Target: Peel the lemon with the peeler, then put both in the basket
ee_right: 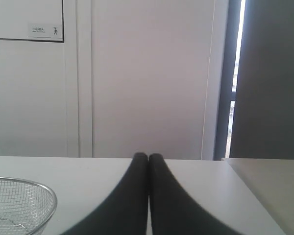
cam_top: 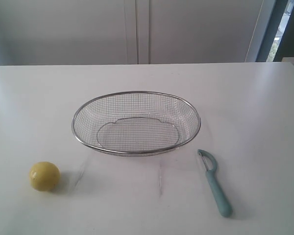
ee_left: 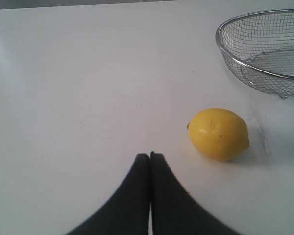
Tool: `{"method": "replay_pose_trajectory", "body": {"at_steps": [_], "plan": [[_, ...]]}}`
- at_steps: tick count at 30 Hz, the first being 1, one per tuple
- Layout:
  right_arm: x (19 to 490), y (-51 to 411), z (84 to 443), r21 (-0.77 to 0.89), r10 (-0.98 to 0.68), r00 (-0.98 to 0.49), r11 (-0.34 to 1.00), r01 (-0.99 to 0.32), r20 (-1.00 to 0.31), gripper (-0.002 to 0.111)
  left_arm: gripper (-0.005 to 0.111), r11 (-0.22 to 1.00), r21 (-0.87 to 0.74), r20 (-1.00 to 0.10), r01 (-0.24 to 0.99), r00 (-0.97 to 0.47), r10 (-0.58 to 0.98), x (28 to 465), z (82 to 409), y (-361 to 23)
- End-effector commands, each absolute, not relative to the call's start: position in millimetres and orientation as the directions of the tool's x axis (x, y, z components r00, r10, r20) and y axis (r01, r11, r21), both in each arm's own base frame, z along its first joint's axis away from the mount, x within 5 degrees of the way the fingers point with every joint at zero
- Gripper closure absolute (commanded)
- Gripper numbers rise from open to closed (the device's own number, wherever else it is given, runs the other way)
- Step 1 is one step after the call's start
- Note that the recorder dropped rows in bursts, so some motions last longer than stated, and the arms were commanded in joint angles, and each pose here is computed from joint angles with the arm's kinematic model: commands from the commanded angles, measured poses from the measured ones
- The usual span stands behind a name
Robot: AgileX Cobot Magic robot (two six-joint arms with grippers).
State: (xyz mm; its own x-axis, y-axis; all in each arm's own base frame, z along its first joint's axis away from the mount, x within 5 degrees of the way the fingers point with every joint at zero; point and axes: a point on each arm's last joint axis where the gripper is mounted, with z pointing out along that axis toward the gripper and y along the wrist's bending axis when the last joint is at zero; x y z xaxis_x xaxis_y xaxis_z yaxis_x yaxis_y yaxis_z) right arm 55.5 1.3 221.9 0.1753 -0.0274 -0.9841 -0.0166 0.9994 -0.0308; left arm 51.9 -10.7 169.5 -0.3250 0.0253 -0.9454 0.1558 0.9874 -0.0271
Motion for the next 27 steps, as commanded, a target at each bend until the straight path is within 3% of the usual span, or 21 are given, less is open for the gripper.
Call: {"method": "replay_pose_trajectory", "body": {"at_steps": [1, 15, 23, 27], "plan": [[55, 1, 223, -0.035, -0.033, 0.195, 0.999, -0.009, -0.98, 0.108, 0.107, 0.986, -0.028, -0.946, 0.163, -0.322, 0.026, 52, 169, -11], [54, 1, 227, -0.035, -0.032, 0.235, 0.999, -0.009, -0.972, 0.108, 0.107, 0.986, -0.028, -0.946, 0.163, -0.322, 0.026, 52, 169, -11], [43, 2, 253, -0.035, -0.025, 0.52, 0.999, -0.009, -0.854, 0.108, 0.107, 0.986, -0.028, -0.946, 0.163, -0.322, 0.026, 52, 169, -11], [39, 1, 259, -0.008, 0.003, 0.593, 1.0, -0.016, -0.805, 0.108, 0.107, 0.986, -0.028, -0.946, 0.163, -0.322, 0.026, 52, 169, -11]]}}
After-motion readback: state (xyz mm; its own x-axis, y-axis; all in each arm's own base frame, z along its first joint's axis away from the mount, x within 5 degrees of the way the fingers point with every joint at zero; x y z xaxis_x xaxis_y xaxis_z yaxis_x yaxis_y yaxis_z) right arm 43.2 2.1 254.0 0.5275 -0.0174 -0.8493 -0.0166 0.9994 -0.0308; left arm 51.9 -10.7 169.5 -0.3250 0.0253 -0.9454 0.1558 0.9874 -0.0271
